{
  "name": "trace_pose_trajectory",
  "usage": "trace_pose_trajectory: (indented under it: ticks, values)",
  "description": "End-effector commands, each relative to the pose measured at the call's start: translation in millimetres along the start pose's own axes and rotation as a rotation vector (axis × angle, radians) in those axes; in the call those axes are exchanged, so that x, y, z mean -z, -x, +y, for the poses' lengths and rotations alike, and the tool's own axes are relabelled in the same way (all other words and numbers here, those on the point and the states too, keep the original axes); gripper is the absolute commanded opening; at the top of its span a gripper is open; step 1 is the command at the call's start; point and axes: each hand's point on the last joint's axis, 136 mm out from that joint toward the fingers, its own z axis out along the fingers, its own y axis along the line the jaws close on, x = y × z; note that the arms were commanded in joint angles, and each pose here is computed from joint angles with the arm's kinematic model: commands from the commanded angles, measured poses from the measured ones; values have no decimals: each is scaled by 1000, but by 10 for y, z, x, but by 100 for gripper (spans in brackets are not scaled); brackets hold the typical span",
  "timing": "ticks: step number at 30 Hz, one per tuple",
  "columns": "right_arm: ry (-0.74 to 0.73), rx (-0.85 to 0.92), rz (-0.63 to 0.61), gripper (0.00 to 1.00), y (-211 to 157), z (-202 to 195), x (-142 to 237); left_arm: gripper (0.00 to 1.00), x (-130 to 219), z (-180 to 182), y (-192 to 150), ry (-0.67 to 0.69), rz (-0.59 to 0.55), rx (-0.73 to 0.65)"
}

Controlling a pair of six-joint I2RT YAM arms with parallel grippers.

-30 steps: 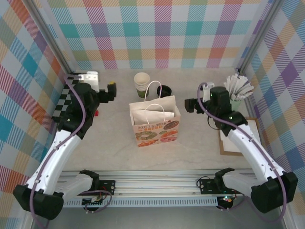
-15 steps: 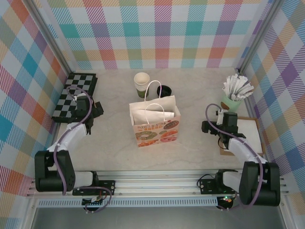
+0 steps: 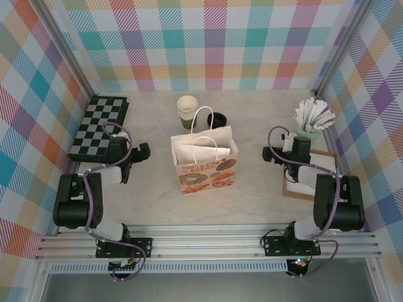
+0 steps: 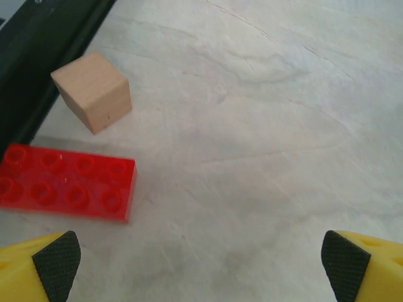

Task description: Pack the takeout coffee

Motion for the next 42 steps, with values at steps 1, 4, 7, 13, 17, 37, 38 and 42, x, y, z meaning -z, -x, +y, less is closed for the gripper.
trace_pose_trajectory:
  ticks: [1, 4, 7, 13, 17, 37, 38, 42]
  values:
    - [68, 55, -127, 100, 347, 157, -56, 100, 155, -57, 296, -54, -181, -17]
    - [84, 90, -177, 100, 336, 225, 23, 100, 190, -20, 261, -37, -226, -9]
    - [79, 156, -230, 100, 325, 327, 88, 100, 306, -48, 204, 5, -304, -51]
    - [80, 185, -285, 100, 292, 374, 185, 100, 52, -189, 120, -11, -238, -117]
    - [48, 150, -275, 100, 204, 262, 79, 100, 42, -168, 100, 1, -221, -116]
    - [25, 95, -266, 100, 243, 152, 59, 100, 48, -182, 106, 28, -222, -134]
    - [25, 96, -267, 100, 247, 152, 59, 100, 48, -186, 101, 26, -221, -134]
    - [24, 96, -264, 100, 247, 153, 52, 100, 47, -182, 102, 27, -221, -134]
